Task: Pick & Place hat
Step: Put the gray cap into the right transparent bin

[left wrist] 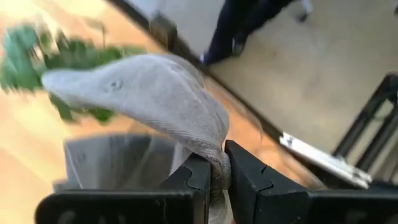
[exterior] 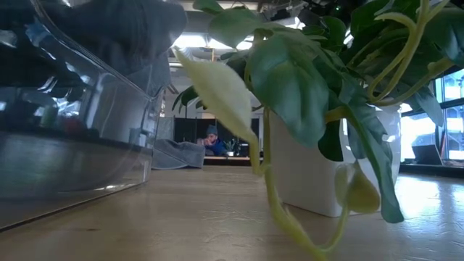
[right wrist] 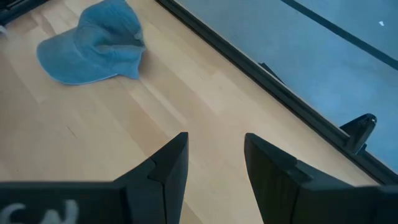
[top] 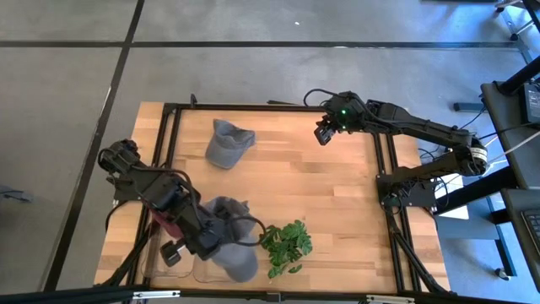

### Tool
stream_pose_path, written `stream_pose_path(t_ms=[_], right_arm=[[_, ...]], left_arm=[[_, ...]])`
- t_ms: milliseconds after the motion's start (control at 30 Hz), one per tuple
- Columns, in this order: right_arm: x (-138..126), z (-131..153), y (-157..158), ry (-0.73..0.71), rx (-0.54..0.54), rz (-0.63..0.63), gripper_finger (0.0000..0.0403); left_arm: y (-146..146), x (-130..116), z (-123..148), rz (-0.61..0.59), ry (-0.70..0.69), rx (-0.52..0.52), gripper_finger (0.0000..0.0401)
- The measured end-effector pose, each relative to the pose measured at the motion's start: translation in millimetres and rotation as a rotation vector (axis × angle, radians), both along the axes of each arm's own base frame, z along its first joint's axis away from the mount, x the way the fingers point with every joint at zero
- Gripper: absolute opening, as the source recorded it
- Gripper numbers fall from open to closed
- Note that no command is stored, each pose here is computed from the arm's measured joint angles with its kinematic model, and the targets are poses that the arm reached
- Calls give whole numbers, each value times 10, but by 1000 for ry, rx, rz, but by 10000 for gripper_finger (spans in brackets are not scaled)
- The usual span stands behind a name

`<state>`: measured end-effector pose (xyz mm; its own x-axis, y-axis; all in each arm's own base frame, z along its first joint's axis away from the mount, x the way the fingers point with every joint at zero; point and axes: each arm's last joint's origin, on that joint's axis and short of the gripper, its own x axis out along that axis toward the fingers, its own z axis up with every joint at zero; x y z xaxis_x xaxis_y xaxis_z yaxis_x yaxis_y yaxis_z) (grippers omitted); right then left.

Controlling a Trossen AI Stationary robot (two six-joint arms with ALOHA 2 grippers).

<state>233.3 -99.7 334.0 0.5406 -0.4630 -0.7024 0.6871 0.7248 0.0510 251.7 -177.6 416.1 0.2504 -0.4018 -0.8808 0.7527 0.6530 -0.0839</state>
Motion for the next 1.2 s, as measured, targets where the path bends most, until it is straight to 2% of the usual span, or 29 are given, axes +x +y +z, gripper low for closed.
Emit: stream_pose_path(t_ms=[67, 233, 400, 567, 900, 1200], right_arm=[[0, 0, 0, -1, 1, -1, 157], [0, 0, 0, -1, 1, -2, 157], [0, 0, 0, -1, 1, -2, 157], [17, 19, -7, -26, -11, -1, 157], [42, 49, -17, -63, -27, 1, 157], [42, 49, -17, -63, -28, 1, 157]], left_arm=[[29, -22, -33, 24, 60, 20, 27], [39, -20, -47, 144, 147, -21, 27], [19, 6, -25, 195, 219, -138, 27], [-22, 45, 7, 205, 217, -220, 27], [-13, 44, -7, 115, 123, -136, 27], [-11, 109, -129, 134, 200, -87, 26]])
